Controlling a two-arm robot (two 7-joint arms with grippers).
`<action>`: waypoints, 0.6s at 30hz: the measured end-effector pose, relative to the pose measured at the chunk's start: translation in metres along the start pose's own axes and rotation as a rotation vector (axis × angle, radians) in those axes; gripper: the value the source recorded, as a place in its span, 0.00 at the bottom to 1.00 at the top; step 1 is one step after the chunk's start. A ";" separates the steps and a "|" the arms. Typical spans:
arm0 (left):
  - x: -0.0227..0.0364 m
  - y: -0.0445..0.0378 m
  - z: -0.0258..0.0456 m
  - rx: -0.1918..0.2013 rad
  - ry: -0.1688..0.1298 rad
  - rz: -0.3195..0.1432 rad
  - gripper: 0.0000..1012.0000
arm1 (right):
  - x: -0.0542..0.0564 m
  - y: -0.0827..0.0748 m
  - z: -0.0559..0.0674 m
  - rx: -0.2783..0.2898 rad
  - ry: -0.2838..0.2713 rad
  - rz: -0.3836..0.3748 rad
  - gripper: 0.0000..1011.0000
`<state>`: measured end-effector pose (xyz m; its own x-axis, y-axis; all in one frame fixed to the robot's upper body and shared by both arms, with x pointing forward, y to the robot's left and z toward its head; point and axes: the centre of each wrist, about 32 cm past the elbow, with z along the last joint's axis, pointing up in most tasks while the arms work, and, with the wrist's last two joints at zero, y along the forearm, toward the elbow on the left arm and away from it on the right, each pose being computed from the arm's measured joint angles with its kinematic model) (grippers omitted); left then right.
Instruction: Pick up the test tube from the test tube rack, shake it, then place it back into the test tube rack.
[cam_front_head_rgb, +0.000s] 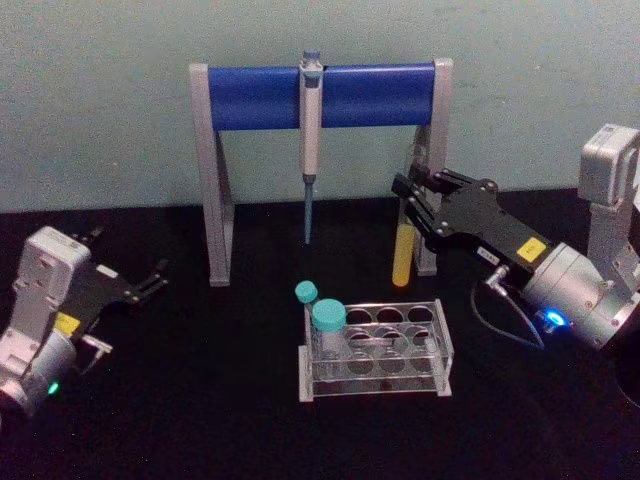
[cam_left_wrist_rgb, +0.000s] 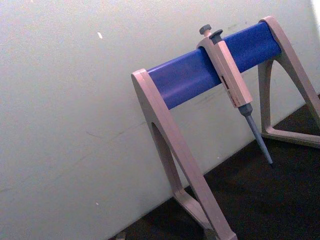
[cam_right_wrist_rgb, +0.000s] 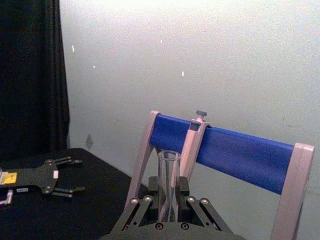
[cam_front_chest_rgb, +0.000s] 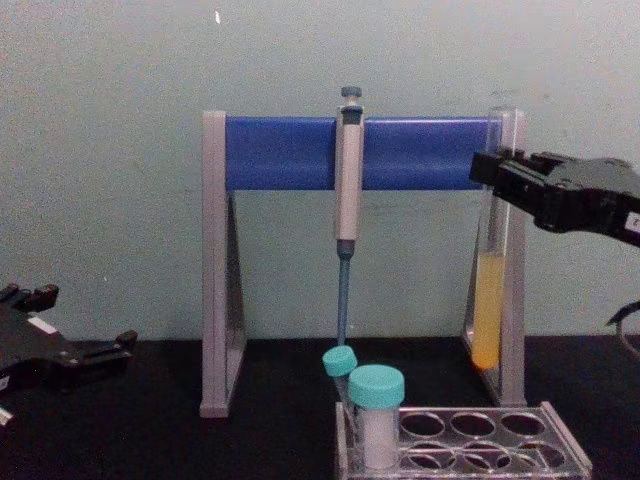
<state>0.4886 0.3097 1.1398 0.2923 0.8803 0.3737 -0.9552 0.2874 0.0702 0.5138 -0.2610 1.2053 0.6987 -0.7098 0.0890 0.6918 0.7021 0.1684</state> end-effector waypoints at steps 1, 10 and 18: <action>0.0000 0.0000 0.0000 0.000 0.000 0.000 0.99 | 0.000 0.000 -0.001 -0.001 -0.003 -0.002 0.22; 0.0000 0.0000 0.0000 0.000 0.000 0.000 0.99 | -0.001 0.001 -0.003 -0.004 -0.010 -0.012 0.22; 0.0000 0.0000 0.0000 0.000 0.000 0.000 0.99 | -0.001 0.004 -0.004 0.010 0.008 0.030 0.22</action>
<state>0.4886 0.3097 1.1398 0.2923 0.8803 0.3737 -0.9552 0.2874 0.0703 0.5163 -0.2574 1.2015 0.7203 -0.6882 0.0867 0.6688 0.7223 0.1761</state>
